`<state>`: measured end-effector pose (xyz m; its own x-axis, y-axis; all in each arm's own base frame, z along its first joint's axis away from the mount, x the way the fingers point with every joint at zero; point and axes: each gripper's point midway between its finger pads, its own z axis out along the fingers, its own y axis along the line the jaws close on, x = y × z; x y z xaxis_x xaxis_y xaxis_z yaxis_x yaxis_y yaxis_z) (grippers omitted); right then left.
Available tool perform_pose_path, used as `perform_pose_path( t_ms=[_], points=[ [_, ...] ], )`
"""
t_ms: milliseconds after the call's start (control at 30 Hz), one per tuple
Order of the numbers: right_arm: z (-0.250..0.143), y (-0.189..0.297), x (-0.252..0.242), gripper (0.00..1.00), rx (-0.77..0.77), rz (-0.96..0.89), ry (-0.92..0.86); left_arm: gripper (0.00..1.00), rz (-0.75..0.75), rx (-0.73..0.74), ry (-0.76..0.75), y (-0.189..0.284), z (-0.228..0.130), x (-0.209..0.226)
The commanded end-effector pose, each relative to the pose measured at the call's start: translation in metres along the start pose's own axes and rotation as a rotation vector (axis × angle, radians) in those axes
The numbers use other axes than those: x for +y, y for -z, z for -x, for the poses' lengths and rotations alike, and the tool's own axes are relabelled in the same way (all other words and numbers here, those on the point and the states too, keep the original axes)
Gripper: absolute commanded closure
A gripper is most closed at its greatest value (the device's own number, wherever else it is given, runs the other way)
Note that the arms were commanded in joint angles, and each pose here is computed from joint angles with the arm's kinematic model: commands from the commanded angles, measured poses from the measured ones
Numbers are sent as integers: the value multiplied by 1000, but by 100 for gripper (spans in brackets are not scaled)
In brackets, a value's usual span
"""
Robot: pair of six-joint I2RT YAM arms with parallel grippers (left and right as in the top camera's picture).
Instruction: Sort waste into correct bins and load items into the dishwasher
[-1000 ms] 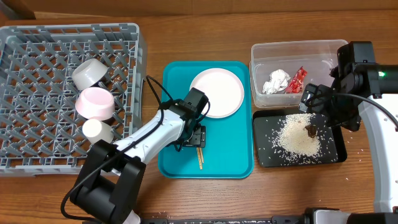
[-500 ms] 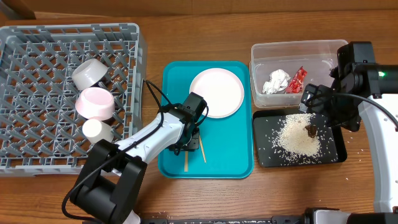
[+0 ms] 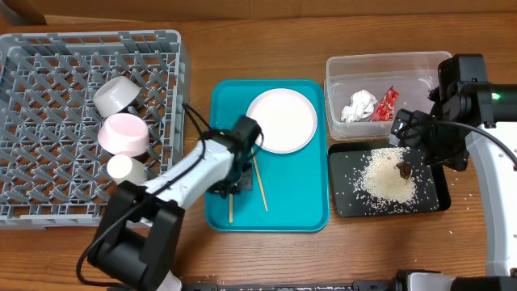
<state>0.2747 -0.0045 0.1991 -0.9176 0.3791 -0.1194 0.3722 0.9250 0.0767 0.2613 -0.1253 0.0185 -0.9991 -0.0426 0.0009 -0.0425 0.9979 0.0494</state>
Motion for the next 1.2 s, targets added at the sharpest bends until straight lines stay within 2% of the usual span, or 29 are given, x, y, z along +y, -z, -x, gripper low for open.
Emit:
perform_pose_path(
  t_ms=[0,167,267,400,633,667,733,800,867,1067,1167],
  points=[
    [3,4,0,0,-20,-3,0,96,-50,-151,-5,54,40,8],
    [4,4,0,0,-21,-3,0,96,-66,-264,-59,113,68,37],
    [4,4,0,0,-21,-3,0,96,-47,-312,-105,133,82,60],
    [3,4,0,0,-21,-3,0,96,39,-330,-31,135,92,101],
    [4,4,0,0,-21,-3,0,95,56,-336,75,128,98,138],
    [4,4,0,0,-21,-3,0,92,57,-336,79,128,98,139],
    [3,4,0,0,-21,-2,0,64,58,-335,85,128,98,141],
    [4,4,0,0,-21,-3,0,58,53,-335,84,128,98,140],
    [4,4,0,0,-20,-2,0,47,33,-333,77,128,98,136],
    [4,4,0,0,-21,-3,0,37,-215,-296,33,130,91,85],
    [4,4,0,0,-21,-2,0,33,-260,-272,18,130,83,57]
  ],
)
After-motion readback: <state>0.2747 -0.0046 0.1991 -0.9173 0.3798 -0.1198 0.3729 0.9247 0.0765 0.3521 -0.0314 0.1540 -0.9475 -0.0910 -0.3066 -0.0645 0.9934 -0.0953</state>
